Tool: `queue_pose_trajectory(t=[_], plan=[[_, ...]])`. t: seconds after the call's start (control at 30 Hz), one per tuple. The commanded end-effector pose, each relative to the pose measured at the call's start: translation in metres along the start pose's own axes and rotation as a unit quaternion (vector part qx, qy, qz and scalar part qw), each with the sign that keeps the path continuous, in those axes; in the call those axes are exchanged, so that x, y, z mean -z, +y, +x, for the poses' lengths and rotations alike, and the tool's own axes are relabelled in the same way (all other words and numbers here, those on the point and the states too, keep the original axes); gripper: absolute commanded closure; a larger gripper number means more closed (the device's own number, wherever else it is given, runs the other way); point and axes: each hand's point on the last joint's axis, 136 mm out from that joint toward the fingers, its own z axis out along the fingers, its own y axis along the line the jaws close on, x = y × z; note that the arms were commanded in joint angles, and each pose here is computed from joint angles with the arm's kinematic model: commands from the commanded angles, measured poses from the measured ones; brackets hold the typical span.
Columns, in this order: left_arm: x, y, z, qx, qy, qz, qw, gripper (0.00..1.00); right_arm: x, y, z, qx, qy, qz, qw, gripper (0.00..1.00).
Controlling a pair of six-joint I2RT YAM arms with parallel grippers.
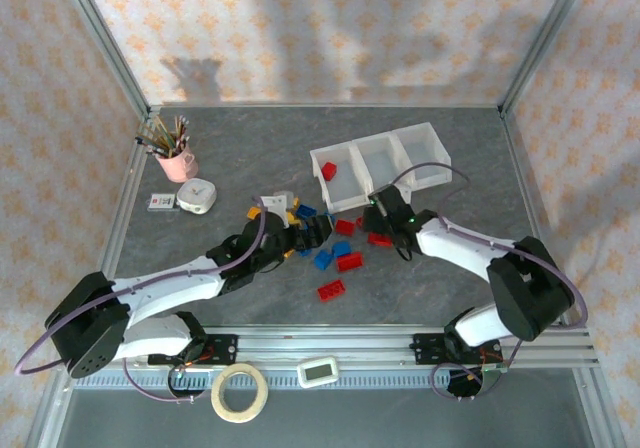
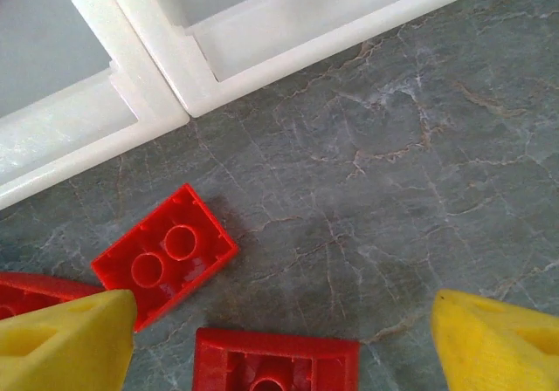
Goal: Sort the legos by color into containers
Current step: Pick up the lego from the center of the table.
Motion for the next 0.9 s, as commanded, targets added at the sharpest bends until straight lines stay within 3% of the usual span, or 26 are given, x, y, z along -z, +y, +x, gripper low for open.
queue_pose_trajectory(t=[0.0,0.53,0.87], plan=[[-0.003,-0.009,-0.008,0.011,-0.022,0.013,1.0,0.01,-0.008,0.0,0.002,-0.013,-0.003,0.0,1.0,0.12],[0.003,0.001,-0.011,0.008,-0.035,-0.007,0.999,0.01,-0.02,-0.018,0.048,-0.014,0.06,0.014,0.998,0.13],[0.004,0.004,-0.01,0.008,-0.035,-0.014,0.999,0.01,-0.024,-0.019,0.055,0.004,0.079,0.023,0.997,0.28]])
